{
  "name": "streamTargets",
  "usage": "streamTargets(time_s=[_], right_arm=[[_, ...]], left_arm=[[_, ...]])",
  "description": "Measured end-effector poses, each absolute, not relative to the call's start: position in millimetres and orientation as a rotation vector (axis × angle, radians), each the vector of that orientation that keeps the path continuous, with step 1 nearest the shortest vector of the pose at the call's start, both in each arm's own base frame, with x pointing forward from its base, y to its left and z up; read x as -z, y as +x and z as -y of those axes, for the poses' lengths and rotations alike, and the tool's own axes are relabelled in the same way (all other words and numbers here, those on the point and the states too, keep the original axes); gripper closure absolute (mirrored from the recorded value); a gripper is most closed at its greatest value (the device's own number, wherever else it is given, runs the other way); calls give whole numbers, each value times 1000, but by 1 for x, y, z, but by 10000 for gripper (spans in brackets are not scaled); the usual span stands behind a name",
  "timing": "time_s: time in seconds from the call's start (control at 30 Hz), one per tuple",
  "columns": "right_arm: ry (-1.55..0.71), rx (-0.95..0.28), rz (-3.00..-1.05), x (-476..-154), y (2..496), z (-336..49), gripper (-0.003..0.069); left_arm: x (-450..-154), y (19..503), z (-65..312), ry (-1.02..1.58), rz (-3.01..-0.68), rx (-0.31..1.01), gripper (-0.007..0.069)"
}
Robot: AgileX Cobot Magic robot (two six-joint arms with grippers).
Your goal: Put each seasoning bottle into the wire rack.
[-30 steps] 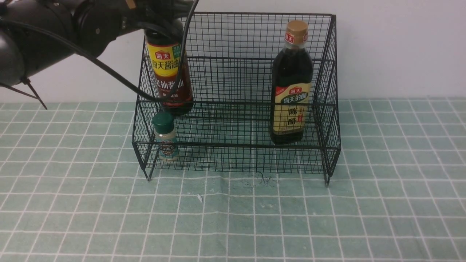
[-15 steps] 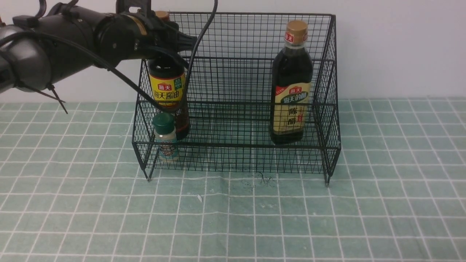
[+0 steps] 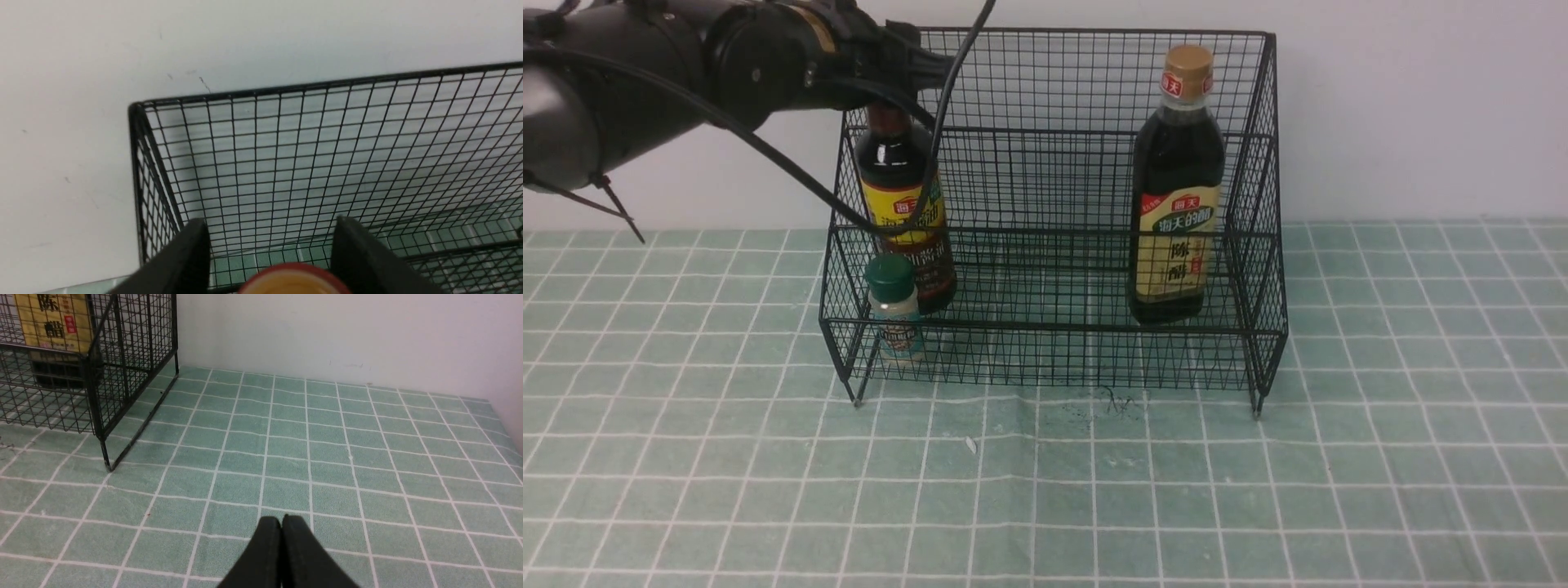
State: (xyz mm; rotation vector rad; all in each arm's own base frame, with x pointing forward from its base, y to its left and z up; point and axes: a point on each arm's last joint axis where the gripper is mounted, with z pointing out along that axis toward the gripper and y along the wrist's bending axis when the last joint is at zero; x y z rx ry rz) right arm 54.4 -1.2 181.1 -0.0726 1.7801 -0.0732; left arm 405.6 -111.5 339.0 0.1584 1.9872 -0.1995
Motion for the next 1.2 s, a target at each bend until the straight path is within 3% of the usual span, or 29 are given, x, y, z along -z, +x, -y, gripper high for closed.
streamTargets(time_s=[0.57, 0.77, 0.8, 0.83, 1.0, 1.2], right_arm=[[-73, 73, -1780, -181, 54, 1, 673], [-73, 73, -1780, -181, 54, 1, 673], [-73, 73, -1780, -181, 54, 1, 673], [-73, 73, -1780, -181, 54, 1, 673], [-73, 73, -1780, -181, 54, 1, 673], [-73, 73, -1780, -181, 54, 1, 673]], left_arm=[[-429, 338, 89, 182, -1840, 148, 285], [-448, 291, 72, 146, -1993, 104, 503], [-448, 289, 71, 145, -2003, 101, 503], [-447, 275, 66, 135, -2096, 78, 577], [-451, 241, 55, 115, -2231, 42, 629], [-456, 169, 38, 96, -2169, 114, 631]])
